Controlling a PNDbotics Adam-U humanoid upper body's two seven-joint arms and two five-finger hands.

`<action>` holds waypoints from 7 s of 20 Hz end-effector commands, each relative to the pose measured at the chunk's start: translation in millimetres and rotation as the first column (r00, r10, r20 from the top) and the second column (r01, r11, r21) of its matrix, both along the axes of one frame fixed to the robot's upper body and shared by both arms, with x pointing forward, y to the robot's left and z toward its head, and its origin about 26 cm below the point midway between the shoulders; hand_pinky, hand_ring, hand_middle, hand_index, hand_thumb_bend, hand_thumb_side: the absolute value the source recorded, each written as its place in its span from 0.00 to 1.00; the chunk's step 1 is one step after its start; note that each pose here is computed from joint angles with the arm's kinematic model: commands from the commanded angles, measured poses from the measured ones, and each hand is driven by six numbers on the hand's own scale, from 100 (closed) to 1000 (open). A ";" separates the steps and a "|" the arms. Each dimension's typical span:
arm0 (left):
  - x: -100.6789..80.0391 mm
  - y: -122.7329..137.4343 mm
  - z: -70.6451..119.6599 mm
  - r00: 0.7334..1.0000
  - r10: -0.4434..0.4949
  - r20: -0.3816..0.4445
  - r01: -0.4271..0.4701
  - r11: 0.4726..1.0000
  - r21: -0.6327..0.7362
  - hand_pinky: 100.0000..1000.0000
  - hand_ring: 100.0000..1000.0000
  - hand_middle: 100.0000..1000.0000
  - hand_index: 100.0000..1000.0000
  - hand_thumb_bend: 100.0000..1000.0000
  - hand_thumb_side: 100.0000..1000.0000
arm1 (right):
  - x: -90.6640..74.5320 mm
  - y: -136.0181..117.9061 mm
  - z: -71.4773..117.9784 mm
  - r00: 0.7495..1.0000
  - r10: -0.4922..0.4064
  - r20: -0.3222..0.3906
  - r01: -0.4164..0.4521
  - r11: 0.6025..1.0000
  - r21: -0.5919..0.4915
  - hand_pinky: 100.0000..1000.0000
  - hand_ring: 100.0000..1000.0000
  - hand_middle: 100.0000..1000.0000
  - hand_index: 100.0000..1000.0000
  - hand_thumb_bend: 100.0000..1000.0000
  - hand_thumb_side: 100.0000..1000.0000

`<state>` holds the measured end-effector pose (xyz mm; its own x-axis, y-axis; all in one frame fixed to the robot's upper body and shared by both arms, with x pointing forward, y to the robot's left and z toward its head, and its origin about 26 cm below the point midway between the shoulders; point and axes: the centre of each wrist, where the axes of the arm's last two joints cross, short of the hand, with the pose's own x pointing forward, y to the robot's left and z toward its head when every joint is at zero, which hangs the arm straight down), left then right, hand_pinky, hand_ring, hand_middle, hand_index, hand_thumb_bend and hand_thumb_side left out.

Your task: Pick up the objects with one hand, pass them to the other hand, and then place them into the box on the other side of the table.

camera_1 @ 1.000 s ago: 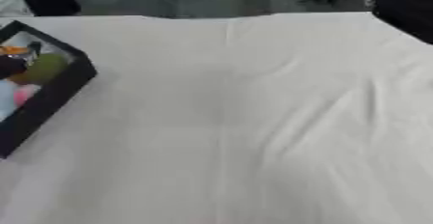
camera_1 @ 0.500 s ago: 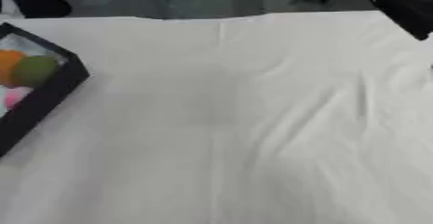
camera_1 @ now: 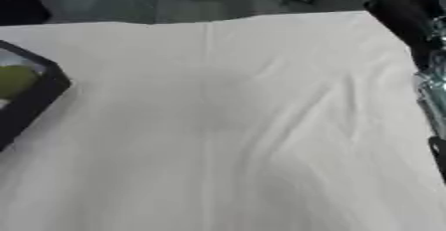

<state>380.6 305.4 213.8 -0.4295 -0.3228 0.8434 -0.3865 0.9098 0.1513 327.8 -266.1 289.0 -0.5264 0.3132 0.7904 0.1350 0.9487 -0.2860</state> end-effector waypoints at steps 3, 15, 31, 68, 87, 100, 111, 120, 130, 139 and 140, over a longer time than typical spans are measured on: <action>-9.2 -6.2 3.0 0.991 -0.119 0.066 0.123 0.989 -0.076 0.69 0.86 0.74 0.82 0.48 0.68 | 4.1 -17.1 -7.1 1.000 -0.003 -0.021 0.005 0.997 0.077 0.77 0.89 0.73 0.77 0.14 0.33; -16.7 -11.9 -29.1 0.980 -0.186 0.066 0.196 0.958 -0.211 0.71 0.92 0.81 0.86 0.48 0.69 | 10.7 -32.9 -38.4 0.993 0.007 -0.118 0.016 0.980 0.196 0.77 0.92 0.79 0.79 0.11 0.39; -17.5 -40.2 -50.8 0.984 -0.158 0.085 0.176 0.935 -0.309 0.70 0.95 0.85 0.84 0.46 0.68 | 7.4 -35.2 -59.2 0.995 0.043 -0.091 -0.025 0.981 0.192 0.77 0.94 0.82 0.81 0.13 0.39; -17.3 -49.6 -53.2 0.981 -0.160 0.112 0.186 0.940 -0.286 0.70 0.94 0.84 0.83 0.47 0.67 | -21.9 -34.3 -50.1 0.995 0.091 0.041 -0.096 0.985 0.143 0.78 0.93 0.83 0.83 0.13 0.41; -18.5 -46.3 -54.0 0.984 -0.142 0.111 0.169 0.941 -0.292 0.70 0.93 0.82 0.82 0.48 0.66 | -26.6 -30.9 -46.6 0.994 0.091 0.053 -0.098 0.985 0.145 0.78 0.94 0.85 0.84 0.13 0.40; -19.8 -47.5 -56.9 0.984 -0.146 0.104 0.170 0.942 -0.289 0.70 0.92 0.81 0.82 0.49 0.66 | -24.3 -27.6 -51.4 0.995 0.089 0.040 -0.095 0.979 0.183 0.77 0.94 0.85 0.83 0.15 0.39; -25.5 -29.1 -67.7 0.991 -0.120 0.054 0.130 0.962 -0.240 0.70 0.92 0.81 0.82 0.49 0.66 | -26.3 -28.4 -70.9 0.997 0.082 -0.009 -0.077 0.966 0.247 0.77 0.94 0.85 0.83 0.15 0.39; -24.4 -27.8 -65.3 0.991 -0.119 0.057 0.128 0.971 -0.204 0.70 0.92 0.81 0.82 0.49 0.66 | -27.7 -32.0 -78.4 0.997 0.070 -0.031 -0.059 0.964 0.260 0.77 0.94 0.85 0.83 0.15 0.39; -18.4 -44.7 -62.2 0.986 -0.151 0.073 0.163 0.963 -0.215 0.70 0.92 0.81 0.82 0.49 0.66 | -25.8 -36.2 -66.0 0.999 0.053 0.007 -0.053 0.969 0.242 0.77 0.93 0.84 0.83 0.15 0.38; -16.9 -49.1 -61.6 0.985 -0.154 0.077 0.167 0.961 -0.219 0.70 0.92 0.81 0.82 0.49 0.65 | -20.7 -36.8 -63.4 0.998 0.060 0.005 -0.060 0.969 0.239 0.77 0.96 0.84 0.82 0.14 0.39; -16.8 -49.2 -61.4 0.985 -0.153 0.079 0.166 0.961 -0.220 0.70 0.92 0.81 0.82 0.49 0.65 | -20.1 -36.9 -63.9 0.998 0.062 0.002 -0.061 0.969 0.238 0.77 0.96 0.84 0.82 0.14 0.39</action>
<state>362.6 256.3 143.4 -0.4872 -0.0448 0.8721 -0.2407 0.9669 -0.0848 308.6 -298.9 216.2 -0.5175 0.0587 0.8537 0.0677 0.9973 -0.0276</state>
